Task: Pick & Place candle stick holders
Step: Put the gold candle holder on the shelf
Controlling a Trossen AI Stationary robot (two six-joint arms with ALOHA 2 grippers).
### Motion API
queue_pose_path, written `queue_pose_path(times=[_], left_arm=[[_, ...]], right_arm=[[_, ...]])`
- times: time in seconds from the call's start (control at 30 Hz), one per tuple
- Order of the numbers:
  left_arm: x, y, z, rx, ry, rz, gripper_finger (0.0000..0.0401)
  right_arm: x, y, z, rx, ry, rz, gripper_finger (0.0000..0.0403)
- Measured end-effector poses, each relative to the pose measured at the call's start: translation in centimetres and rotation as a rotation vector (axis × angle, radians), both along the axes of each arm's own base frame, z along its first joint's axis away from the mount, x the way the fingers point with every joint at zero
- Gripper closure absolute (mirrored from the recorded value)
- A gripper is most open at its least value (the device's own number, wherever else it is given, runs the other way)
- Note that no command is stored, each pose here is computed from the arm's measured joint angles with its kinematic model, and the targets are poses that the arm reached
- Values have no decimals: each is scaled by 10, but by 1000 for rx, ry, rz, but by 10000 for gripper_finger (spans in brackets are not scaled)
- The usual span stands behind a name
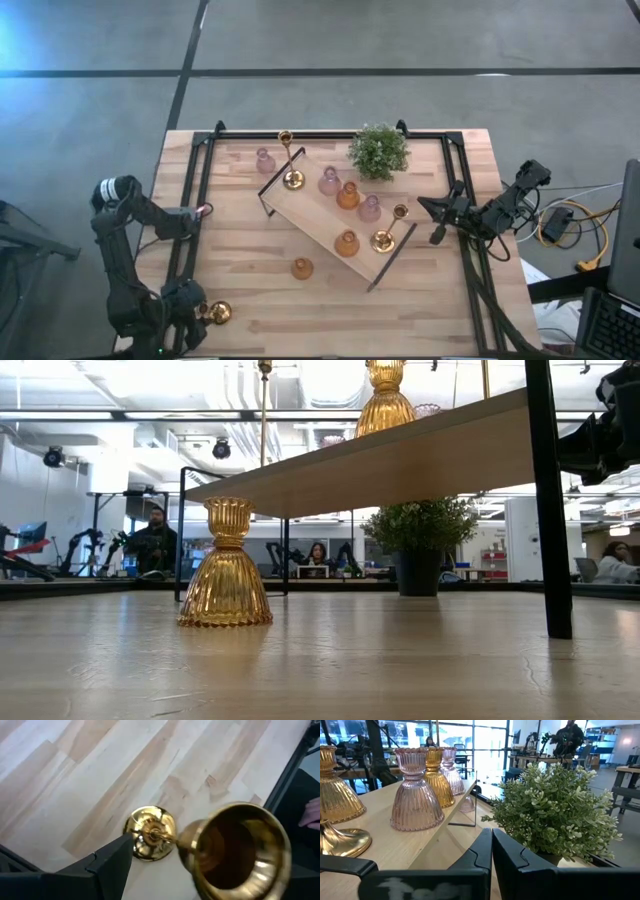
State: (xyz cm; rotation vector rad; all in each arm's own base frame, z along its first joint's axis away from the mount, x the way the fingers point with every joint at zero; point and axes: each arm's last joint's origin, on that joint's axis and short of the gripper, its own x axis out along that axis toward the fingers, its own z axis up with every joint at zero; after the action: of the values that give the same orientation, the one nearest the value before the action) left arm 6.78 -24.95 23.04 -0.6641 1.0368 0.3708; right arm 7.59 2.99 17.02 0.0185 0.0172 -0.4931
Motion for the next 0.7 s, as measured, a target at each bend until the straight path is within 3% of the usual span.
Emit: queue_pose_path(times=[0.47, 0.7], left_arm=[[-1, 8, -16, 34, -12, 36, 116], [-1, 11, -20, 62, -41, 33, 182]], right_arm=[[0, 0, 0, 1, -1, 0, 394], [0, 0, 0, 0, 0, 0, 394]])
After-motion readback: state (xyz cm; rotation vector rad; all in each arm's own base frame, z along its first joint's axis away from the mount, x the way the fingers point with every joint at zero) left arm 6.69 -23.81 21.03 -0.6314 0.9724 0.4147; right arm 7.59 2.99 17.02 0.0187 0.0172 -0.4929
